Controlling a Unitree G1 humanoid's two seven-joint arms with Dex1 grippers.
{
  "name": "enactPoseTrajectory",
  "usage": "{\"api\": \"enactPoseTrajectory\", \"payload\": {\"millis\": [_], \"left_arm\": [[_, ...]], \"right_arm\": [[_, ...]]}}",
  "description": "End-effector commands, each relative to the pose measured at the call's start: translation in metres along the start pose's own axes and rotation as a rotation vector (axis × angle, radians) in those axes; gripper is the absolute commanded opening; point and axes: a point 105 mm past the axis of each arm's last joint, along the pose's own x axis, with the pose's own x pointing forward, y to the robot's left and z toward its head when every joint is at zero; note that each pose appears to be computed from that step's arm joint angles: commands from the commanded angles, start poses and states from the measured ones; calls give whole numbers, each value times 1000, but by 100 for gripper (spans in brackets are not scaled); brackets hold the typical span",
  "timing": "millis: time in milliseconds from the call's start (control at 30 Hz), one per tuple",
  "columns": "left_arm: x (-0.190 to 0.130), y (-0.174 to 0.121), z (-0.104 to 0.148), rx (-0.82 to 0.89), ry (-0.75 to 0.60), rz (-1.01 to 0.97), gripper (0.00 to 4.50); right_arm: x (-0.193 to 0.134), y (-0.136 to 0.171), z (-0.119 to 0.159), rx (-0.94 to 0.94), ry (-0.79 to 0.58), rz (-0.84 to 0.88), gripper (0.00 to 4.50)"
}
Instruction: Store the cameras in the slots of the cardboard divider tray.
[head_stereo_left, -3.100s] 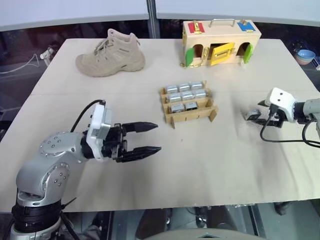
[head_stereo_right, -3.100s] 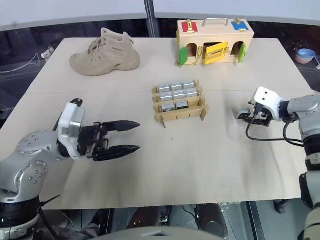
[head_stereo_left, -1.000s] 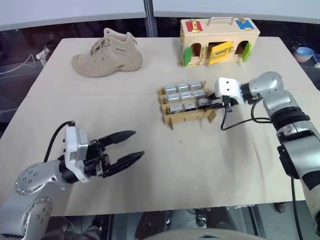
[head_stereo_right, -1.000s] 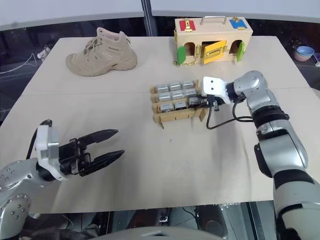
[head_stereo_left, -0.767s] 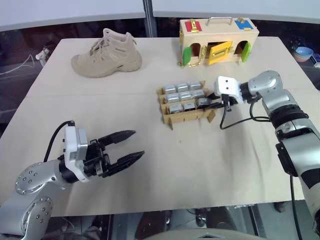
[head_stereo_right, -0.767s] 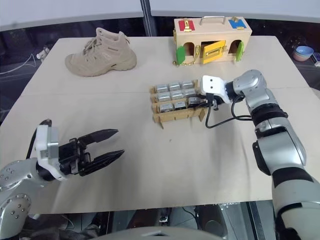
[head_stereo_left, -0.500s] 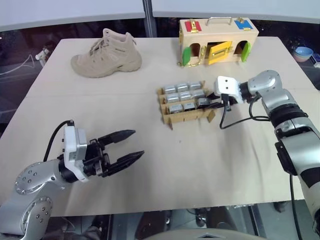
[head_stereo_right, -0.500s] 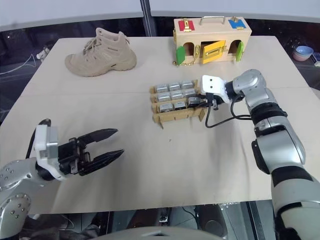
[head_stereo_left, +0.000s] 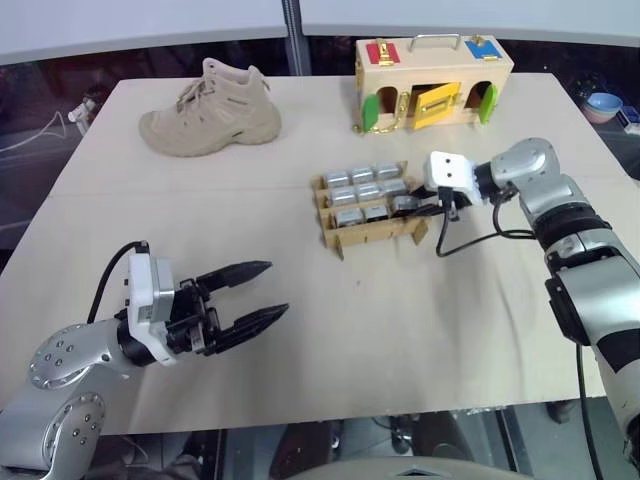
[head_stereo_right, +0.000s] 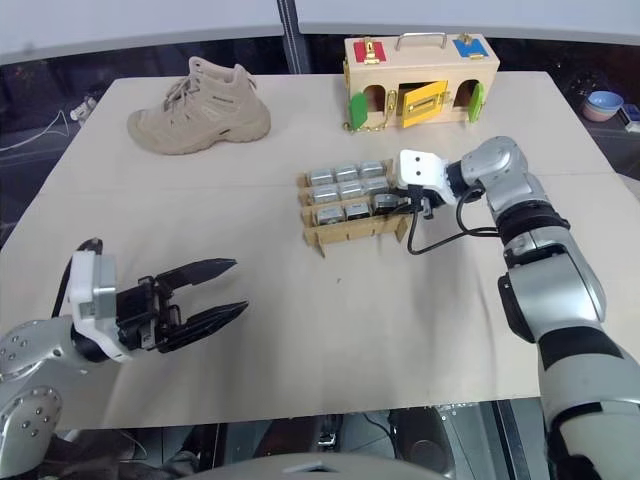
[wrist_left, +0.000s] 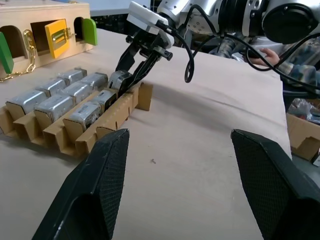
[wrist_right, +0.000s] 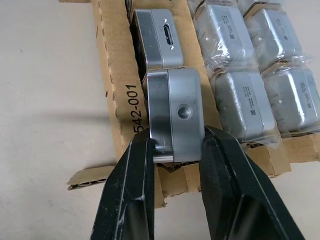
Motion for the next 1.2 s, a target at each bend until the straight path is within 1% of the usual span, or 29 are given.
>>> {"api": "enactPoseTrajectory", "payload": {"millis": [33, 67, 100, 133, 200, 233, 367, 433, 467, 500, 533, 567, 600, 667, 733, 800, 900, 967, 1033, 1100, 1200], "left_arm": [[0, -2, 4, 25, -9, -12, 338], [1, -2, 4, 25, -10, -12, 338], [1, -2, 4, 24, -10, -10, 338], [1, -2, 4, 24, -11, -10, 338], [1, -2, 4, 23, -11, -10, 338], [1, -1, 3, 21, -12, -10, 338], [3, 0, 1, 18, -12, -17, 338], [4, 1, 0, 17, -15, -17, 338], [5, 2, 0, 19, -16, -13, 338], [4, 6, -2, 7, -21, 28, 338], [2, 11, -4, 10, -21, 71, 338], [0, 17, -7, 16, -15, 121, 338], [-2, 21, -8, 8, -19, 157, 338], [-6, 24, -9, -14, -37, 192, 338], [-11, 28, -12, -57, -28, 232, 338], [-19, 31, -17, -79, 8, 266, 338], [-25, 40, -19, -86, 30, 316, 338], [-26, 48, -18, -71, 42, 349, 338], [-24, 50, -16, -77, 41, 342, 338], [-20, 40, -19, -65, 72, 275, 338], [-21, 27, -26, -101, 117, 213, 338]], "right_arm": [[0, -2, -1, -5, 22, 2, 71], [0, -3, 1, -9, 16, -4, 71], [-1, -4, 2, -11, 5, -13, 172], [-2, -7, 4, -17, -5, -32, 215], [-5, -11, 8, -33, -19, -61, 315], [-8, -13, 12, -37, -40, -73, 344], [-25, -18, 28, -75, -123, -101, 344], [-41, -15, 40, -72, -196, -123, 344], [-53, -8, 45, -60, -240, -134, 371], [-69, 0, 48, -19, -297, -216, 399], [-82, 15, 48, 20, -328, -270, 425], [-94, 32, 48, 68, -351, -340, 439], [-103, 45, 46, 122, -358, -428, 439], [-113, 63, 44, 220, -351, -536, 439], [-120, 96, 31, 325, -288, -566, 439], [-133, 131, 11, 441, -198, -629, 439], [-144, 154, -9, 532, -117, -699, 439], [-148, 163, -20, 571, -91, -737, 439], [-149, 162, -26, 589, -88, -768, 439], [-148, 159, -29, 575, -82, -776, 439], [-148, 151, -36, 565, -85, -779, 439]]}}
